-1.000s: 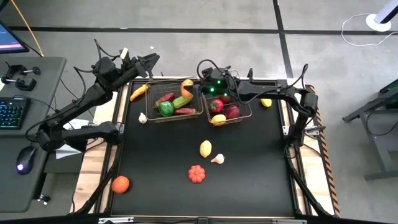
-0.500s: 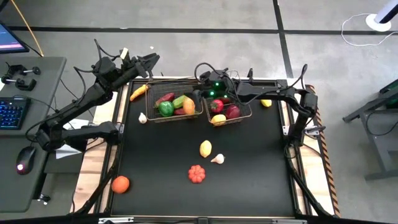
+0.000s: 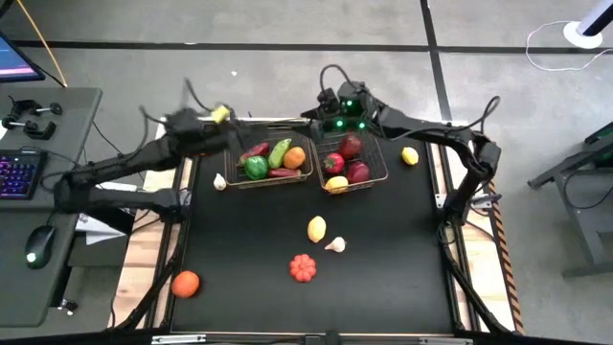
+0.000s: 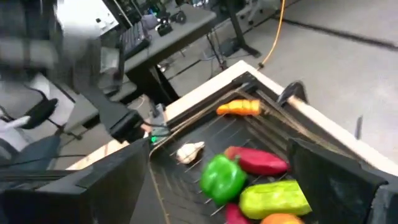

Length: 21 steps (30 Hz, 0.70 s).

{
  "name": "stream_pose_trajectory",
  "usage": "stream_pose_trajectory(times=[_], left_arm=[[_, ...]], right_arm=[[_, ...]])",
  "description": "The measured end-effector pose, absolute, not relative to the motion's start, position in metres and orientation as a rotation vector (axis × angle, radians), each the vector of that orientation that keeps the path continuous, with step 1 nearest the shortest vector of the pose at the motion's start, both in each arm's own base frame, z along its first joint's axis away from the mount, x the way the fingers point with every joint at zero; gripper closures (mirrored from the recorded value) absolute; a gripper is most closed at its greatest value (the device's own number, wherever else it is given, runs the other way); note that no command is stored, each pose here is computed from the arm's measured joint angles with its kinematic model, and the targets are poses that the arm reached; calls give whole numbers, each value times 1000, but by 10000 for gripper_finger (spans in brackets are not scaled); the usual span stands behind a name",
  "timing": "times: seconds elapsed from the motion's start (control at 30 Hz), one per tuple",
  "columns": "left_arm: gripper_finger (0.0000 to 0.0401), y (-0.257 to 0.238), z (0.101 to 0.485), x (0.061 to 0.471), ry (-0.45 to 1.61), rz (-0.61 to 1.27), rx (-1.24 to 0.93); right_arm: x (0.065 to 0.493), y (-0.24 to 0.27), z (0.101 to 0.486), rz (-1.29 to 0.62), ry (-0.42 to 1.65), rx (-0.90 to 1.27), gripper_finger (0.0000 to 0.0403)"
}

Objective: Sort produce into baskets
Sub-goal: Put the orange into the right wire basket

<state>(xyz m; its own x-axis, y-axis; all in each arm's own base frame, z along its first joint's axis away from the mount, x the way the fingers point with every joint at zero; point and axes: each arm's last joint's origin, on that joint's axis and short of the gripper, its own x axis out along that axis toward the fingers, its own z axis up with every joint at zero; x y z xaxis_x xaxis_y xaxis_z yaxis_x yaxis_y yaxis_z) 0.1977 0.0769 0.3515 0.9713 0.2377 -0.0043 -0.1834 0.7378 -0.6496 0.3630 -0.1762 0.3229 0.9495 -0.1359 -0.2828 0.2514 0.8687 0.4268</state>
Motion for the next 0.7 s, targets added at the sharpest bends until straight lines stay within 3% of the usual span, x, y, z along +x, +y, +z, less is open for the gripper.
stream_pose_trajectory(times=[0.2,0.47,0.7], left_arm=[[103,23,310,220,418,171,-826],[103,-35,279,191,1225,308,-773],[103,-80,259,176,1525,362,-636]], right_arm=[[343,-176,339,-219,282,424,31],[327,-135,355,-161,411,454,31],[333,-67,361,-192,471,485,30]])
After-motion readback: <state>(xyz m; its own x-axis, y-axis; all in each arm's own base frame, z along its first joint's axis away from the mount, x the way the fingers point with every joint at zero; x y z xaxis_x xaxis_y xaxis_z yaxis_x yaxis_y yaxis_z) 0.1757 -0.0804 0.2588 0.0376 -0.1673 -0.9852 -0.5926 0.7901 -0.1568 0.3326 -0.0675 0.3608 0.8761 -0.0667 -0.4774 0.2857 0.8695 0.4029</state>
